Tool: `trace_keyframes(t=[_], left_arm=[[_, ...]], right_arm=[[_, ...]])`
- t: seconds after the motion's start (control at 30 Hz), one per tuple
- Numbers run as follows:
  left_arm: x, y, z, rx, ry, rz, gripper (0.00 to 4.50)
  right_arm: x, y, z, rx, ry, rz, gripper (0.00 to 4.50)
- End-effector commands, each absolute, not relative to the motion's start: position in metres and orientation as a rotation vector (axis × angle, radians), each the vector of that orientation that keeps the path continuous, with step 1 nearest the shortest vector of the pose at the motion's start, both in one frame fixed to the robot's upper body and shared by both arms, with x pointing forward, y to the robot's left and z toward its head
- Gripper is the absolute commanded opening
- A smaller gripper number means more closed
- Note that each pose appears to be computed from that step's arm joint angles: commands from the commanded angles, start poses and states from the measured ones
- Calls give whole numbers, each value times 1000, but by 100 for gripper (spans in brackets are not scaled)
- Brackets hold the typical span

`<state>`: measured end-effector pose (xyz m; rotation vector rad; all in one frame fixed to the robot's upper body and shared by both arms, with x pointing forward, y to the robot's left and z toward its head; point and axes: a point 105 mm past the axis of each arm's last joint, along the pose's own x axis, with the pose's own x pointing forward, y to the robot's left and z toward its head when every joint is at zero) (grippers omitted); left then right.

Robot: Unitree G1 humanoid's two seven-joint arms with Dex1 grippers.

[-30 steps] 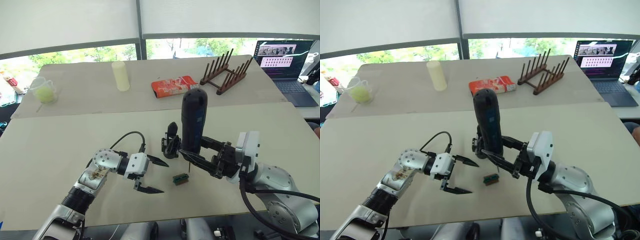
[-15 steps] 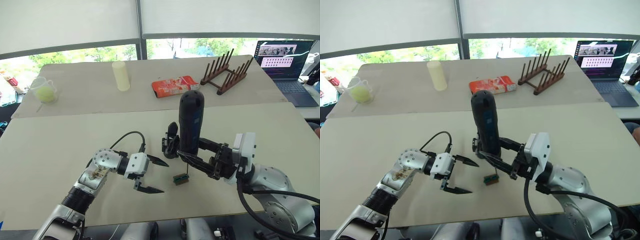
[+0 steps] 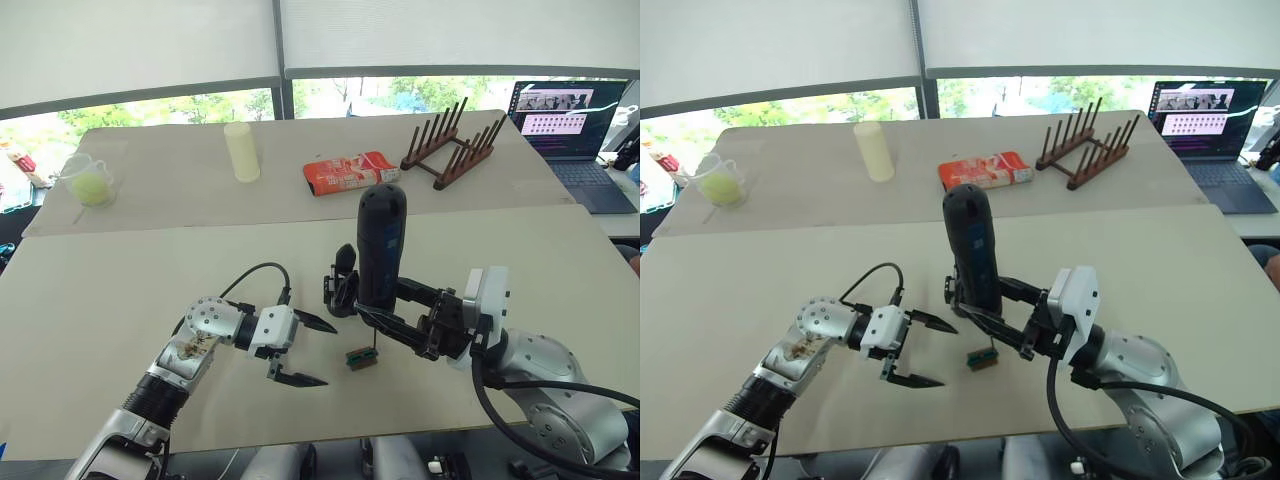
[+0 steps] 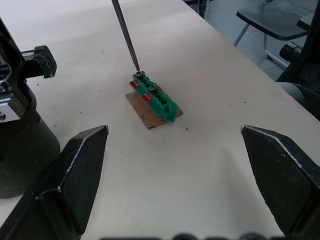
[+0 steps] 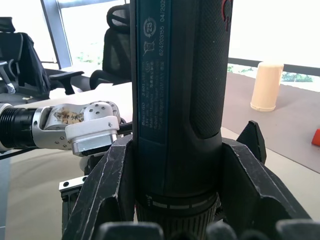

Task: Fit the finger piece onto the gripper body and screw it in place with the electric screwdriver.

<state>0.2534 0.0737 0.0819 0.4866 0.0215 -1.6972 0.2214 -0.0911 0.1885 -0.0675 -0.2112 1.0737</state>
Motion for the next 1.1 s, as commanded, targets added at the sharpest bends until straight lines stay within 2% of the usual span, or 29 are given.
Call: trace_keyframes(t=[0.03, 1.1], left_arm=[[257, 72, 89, 514, -18, -1690, 450], [259, 75, 90, 518, -14, -1678, 450]], right_arm=[[216, -90, 202, -89, -285, 1084, 190], [218, -91, 204, -93, -291, 1081, 190]])
